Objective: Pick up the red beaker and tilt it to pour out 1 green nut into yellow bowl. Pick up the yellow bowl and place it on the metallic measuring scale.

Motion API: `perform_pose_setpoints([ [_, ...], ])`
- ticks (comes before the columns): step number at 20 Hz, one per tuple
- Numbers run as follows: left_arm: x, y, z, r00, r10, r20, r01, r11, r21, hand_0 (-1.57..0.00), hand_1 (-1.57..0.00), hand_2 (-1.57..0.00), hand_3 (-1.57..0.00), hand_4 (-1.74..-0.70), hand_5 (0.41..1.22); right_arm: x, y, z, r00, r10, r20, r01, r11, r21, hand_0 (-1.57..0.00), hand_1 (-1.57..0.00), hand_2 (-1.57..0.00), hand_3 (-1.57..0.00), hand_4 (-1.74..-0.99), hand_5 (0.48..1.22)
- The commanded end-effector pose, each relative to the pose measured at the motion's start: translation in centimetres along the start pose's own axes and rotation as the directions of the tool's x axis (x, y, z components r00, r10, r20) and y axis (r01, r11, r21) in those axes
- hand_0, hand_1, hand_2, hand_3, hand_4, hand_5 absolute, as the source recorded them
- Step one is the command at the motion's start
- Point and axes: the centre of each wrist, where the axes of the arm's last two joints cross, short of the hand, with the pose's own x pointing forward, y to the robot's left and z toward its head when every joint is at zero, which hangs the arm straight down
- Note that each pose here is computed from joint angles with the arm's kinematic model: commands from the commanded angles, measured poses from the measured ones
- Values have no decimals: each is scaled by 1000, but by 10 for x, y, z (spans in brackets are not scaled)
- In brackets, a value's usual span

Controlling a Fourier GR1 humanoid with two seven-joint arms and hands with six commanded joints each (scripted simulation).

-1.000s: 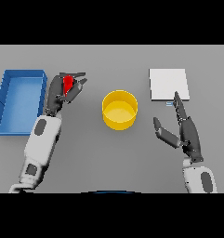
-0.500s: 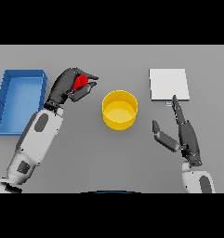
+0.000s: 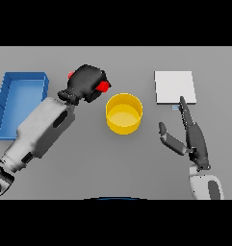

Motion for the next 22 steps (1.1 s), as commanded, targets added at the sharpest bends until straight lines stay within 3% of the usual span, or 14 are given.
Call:
perform_pose_setpoints([
  [1,-1,-1,-3,998,-63,13,63,997,-32,-1570,-1570,-1570,-1570,-1740,1186,-2,3,1,1000,-7,-5,7,1000,4,1,1,1,1,-1268,720],
  [2,3,2,-7,991,-130,32,131,989,-63,-1570,-1570,-1570,-1570,-1740,1193,-4,3,1,1000,-8,-13,8,1000,4,1,1,1,1,-1264,717],
  [5,12,11,-18,948,-298,110,311,941,-132,-1571,-1571,-1571,-1571,-1613,1206,-3,1,0,1000,-11,-3,10,1000,-7,1,1,1,1,-1258,697],
  [12,43,18,-41,804,-543,242,593,765,-250,-1571,-1571,-1571,-1571,-1709,1218,-5,2,-1,1000,-14,-7,14,999,-35,1,1,1,1,-1198,650],
  [19,58,18,-52,588,-738,331,809,535,-244,-1571,-1571,-1571,-1571,-1734,1220,-7,8,0,1000,5,-14,-5,999,-40,1,1,1,1,-1179,635],
  [22,70,14,-55,469,-790,394,883,433,-182,-1571,-1571,-1571,-1571,-1735,1221,-5,7,3,1000,4,-14,-4,999,-41,1,1,1,1,-1169,624],
])
